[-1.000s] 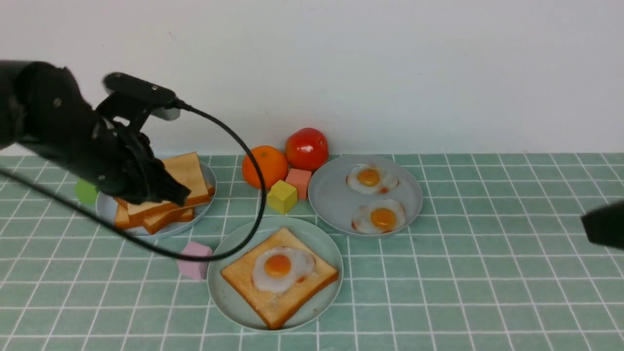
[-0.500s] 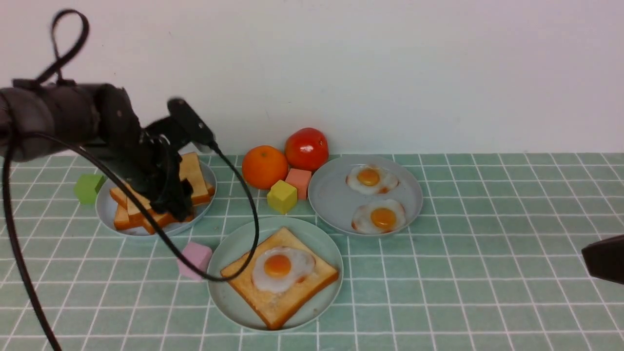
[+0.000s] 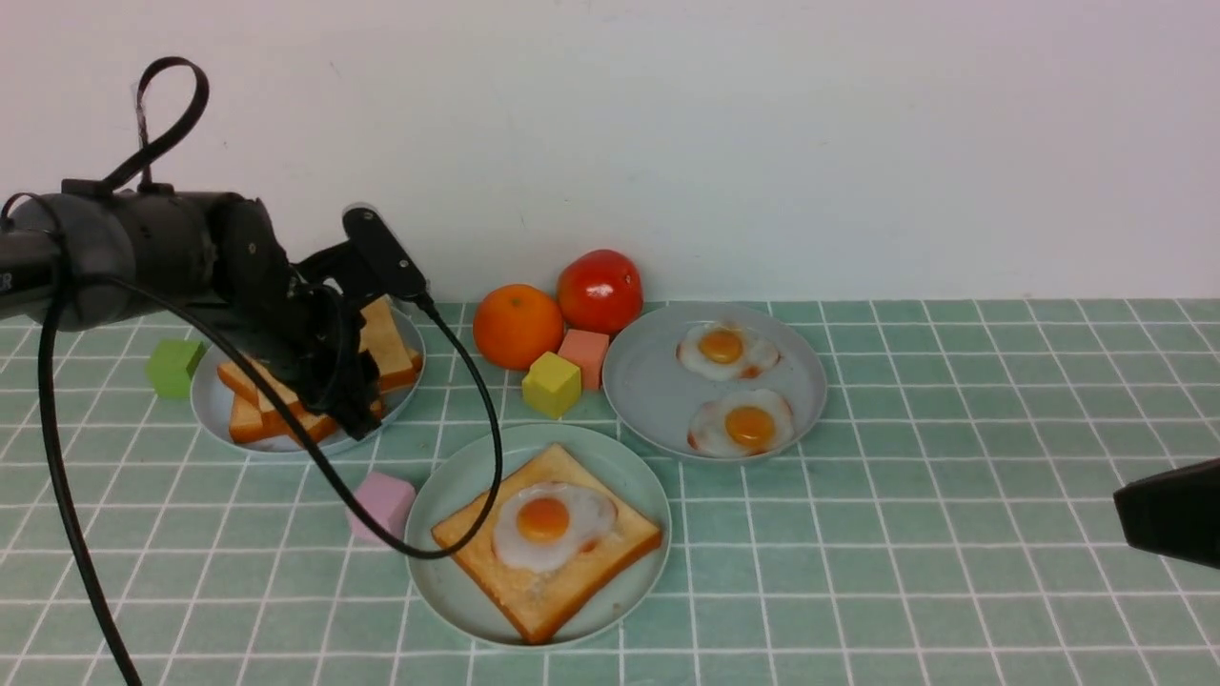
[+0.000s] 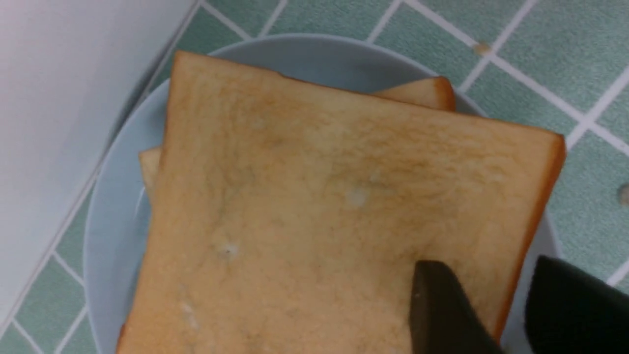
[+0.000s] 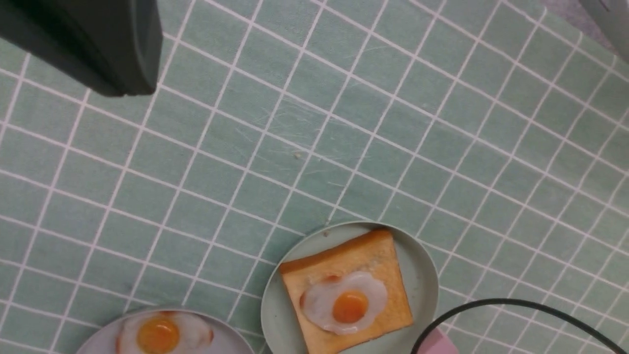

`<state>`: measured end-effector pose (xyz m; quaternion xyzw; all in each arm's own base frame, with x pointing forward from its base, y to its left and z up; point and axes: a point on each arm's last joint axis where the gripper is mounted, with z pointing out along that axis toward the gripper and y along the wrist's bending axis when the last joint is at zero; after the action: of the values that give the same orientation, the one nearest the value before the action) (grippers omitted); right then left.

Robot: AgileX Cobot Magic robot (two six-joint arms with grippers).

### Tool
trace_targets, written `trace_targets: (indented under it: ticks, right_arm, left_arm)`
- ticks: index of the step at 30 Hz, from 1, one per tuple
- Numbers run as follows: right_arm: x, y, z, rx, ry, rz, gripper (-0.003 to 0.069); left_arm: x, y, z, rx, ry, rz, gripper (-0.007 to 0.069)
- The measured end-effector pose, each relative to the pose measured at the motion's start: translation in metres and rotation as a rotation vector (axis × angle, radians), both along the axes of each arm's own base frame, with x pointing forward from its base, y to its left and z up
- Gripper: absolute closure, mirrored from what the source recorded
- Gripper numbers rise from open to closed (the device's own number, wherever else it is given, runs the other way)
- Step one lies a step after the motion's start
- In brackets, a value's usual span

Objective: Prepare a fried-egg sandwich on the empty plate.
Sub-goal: Use the left arm to grab a slice of bread, then use the left arm to place a slice of bread on the fried egg in the middle

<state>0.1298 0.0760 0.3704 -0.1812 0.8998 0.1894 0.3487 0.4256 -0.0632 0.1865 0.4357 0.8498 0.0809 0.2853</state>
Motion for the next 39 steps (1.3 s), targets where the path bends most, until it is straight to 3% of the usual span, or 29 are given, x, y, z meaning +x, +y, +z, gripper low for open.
trace_targets:
  ticks: [4, 7, 13, 24, 32, 39]
  right_arm:
    - [0.0, 0.0, 0.0, 0.006, 0.002, 0.001, 0.0629]
    - [0.0, 0.0, 0.0, 0.007, 0.003, 0.001, 0.0627]
    - [0.0, 0.001, 0.0, 0.013, 0.005, 0.003, 0.0622]
    - [-0.001, 0.001, 0.0, 0.015, 0.007, 0.003, 0.0615]
    - [-0.001, 0.001, 0.0, 0.013, 0.006, 0.003, 0.0613]
    - [-0.001, 0.001, 0.0, 0.011, 0.004, 0.005, 0.0607]
  left_arm:
    - [0.0, 0.0, 0.0, 0.003, -0.006, -0.001, 0.0573]
    - [0.001, 0.0, 0.0, 0.003, -0.01, -0.002, 0.0629]
    - [-0.002, 0.0, 0.009, -0.002, -0.022, 0.0, 0.0631]
    - [-0.026, -0.002, 0.06, -0.078, -0.021, 0.06, 0.0631]
    - [-0.071, -0.071, 0.077, -0.143, 0.029, 0.082, 0.0631]
    - [-0.12, -0.137, 0.077, -0.084, 0.083, 0.167, 0.0632]
